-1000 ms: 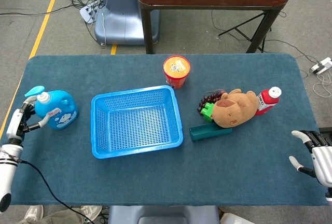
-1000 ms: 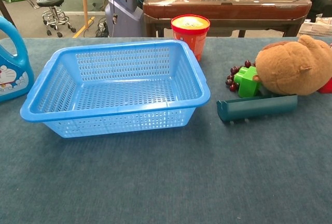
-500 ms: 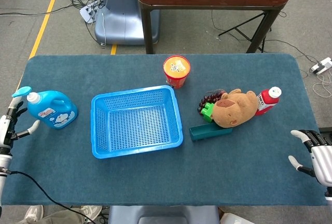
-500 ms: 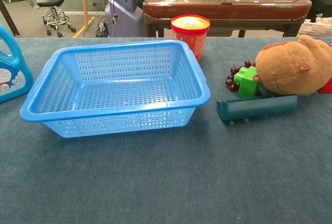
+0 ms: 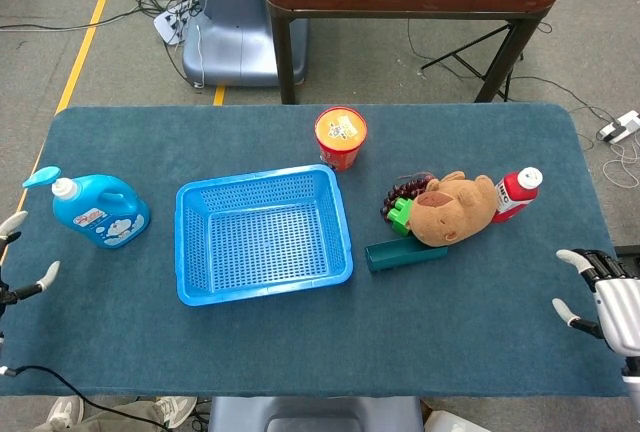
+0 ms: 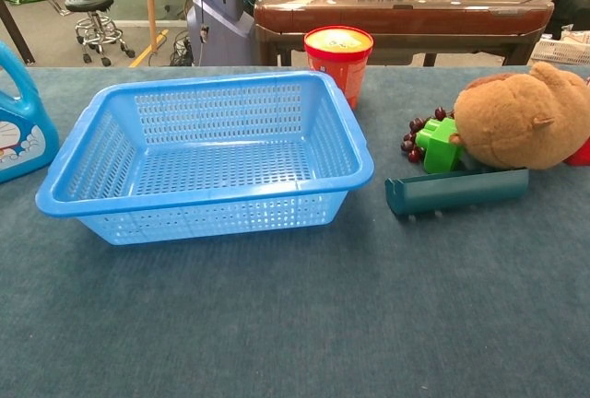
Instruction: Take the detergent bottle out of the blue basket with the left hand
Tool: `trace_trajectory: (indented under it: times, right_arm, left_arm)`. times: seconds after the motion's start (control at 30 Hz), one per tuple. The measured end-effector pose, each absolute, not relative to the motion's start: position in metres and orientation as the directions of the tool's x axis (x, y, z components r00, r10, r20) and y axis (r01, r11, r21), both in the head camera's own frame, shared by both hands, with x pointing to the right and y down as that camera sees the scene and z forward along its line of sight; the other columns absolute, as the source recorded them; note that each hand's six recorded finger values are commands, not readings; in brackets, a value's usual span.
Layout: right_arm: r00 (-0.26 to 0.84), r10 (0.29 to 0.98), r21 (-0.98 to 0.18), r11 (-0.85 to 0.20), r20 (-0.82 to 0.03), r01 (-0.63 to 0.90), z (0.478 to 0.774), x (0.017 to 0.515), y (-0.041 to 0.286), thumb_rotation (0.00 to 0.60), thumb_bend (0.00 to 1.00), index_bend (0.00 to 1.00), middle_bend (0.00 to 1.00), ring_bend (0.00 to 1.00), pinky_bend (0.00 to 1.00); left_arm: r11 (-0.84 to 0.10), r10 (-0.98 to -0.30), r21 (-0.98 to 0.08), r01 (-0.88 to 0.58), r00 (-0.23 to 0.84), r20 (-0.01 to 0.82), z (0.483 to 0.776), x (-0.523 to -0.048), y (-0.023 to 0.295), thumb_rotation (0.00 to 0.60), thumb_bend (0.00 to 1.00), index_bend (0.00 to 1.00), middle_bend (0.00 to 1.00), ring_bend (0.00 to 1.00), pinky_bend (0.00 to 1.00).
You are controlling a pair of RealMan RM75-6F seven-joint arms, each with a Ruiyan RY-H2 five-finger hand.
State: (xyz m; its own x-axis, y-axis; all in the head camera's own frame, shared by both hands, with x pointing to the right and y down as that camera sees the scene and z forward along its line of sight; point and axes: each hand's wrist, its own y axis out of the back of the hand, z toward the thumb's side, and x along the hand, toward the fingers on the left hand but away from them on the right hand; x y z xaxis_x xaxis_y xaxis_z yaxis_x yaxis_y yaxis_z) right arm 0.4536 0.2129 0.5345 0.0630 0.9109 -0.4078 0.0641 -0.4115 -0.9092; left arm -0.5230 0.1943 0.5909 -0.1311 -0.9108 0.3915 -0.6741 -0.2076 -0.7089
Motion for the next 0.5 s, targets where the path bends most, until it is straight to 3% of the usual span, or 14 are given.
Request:
trace_trajectory:
  times: [0.23, 0.5]
  right_arm:
    - [0.061, 0.907, -0.905, -0.42, -0.417, 0.061, 0.537, 0.454, 0.214, 0.6, 0.21, 0.25, 0.28, 0.21, 0.33]
    - [0.052, 0.903, -0.901, -0.43, -0.427, 0.063, 0.541, 0.456, 0.218, 0.6, 0.21, 0.25, 0.28, 0.21, 0.33]
  left_arm:
    - [-0.28, -0.922, -0.854, -0.438, -0.126, 0.367, 0.58, -0.509, 0.216, 0.6, 0.32, 0.19, 0.16, 0.13, 0.15]
    - [-0.326, -0.928, -0.927, -0.187, -0.127, 0.351, 0.573, -0.487, 0.241, 0.6, 0.32, 0.16, 0.16, 0.13, 0.15]
